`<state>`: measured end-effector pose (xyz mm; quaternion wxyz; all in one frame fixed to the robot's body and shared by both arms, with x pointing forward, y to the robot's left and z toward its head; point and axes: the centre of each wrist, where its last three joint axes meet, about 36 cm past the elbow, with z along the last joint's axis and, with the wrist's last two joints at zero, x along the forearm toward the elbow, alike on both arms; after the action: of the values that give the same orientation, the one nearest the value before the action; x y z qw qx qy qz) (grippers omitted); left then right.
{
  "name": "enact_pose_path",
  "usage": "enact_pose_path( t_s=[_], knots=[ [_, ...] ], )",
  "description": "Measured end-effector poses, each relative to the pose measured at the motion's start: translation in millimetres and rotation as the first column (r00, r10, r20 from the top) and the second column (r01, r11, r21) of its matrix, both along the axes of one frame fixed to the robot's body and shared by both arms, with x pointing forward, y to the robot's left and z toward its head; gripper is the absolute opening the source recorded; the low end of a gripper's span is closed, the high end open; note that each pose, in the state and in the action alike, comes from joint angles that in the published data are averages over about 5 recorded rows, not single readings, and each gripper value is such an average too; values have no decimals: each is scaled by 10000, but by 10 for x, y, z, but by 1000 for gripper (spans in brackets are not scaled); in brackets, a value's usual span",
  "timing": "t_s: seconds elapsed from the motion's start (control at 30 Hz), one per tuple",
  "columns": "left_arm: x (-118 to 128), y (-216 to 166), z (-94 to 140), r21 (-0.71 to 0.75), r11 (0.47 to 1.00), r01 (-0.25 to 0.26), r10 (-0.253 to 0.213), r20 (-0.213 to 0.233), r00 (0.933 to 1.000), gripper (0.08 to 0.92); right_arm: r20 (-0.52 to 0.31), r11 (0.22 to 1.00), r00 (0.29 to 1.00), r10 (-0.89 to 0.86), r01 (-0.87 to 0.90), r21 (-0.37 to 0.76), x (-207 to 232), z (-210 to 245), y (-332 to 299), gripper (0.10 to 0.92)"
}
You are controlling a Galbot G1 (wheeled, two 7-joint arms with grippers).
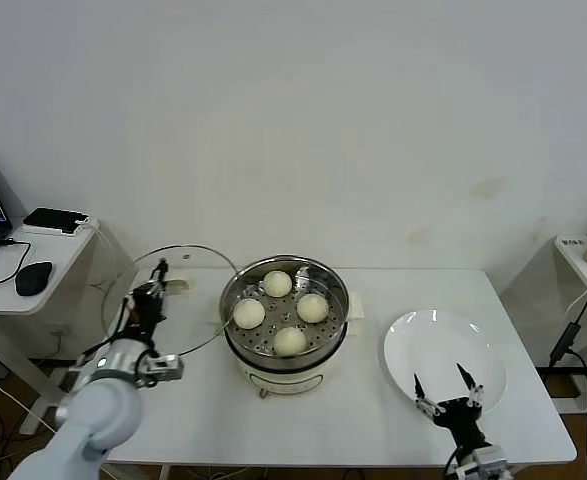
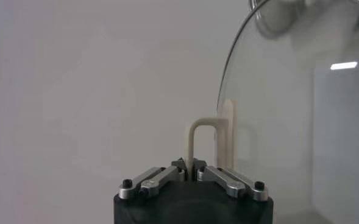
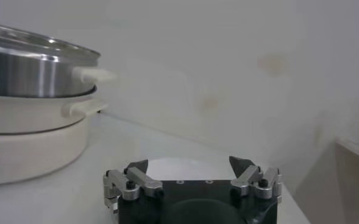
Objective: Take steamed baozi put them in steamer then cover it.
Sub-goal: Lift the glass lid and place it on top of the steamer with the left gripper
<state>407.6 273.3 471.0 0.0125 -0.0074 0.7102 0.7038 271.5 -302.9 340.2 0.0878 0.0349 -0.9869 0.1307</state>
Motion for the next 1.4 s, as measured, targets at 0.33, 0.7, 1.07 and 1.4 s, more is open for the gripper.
enact_pose_path(
  t_s=[0.33, 0.7, 1.07, 1.4],
  knots=[
    [285, -687, 94, -408, 9988, 267, -276, -198, 9994, 138, -127, 9995, 9994, 319, -319, -17, 78, -98, 186, 823],
    [360, -1405, -15, -355, 9967, 725, -743, -525, 9959, 138, -271, 9983, 9982, 540, -545, -185, 107, -163, 257, 823],
    [430, -1835, -107, -410, 9959, 806, -826, -508, 9953, 138, -323, 9972, 9973, 667, -677, -315, 117, -205, 269, 823],
    [445, -1970, -246, -256, 9964, 804, -821, -757, 9937, 138, -375, 9965, 9966, 727, -742, -387, 104, -238, 273, 823]
  ],
)
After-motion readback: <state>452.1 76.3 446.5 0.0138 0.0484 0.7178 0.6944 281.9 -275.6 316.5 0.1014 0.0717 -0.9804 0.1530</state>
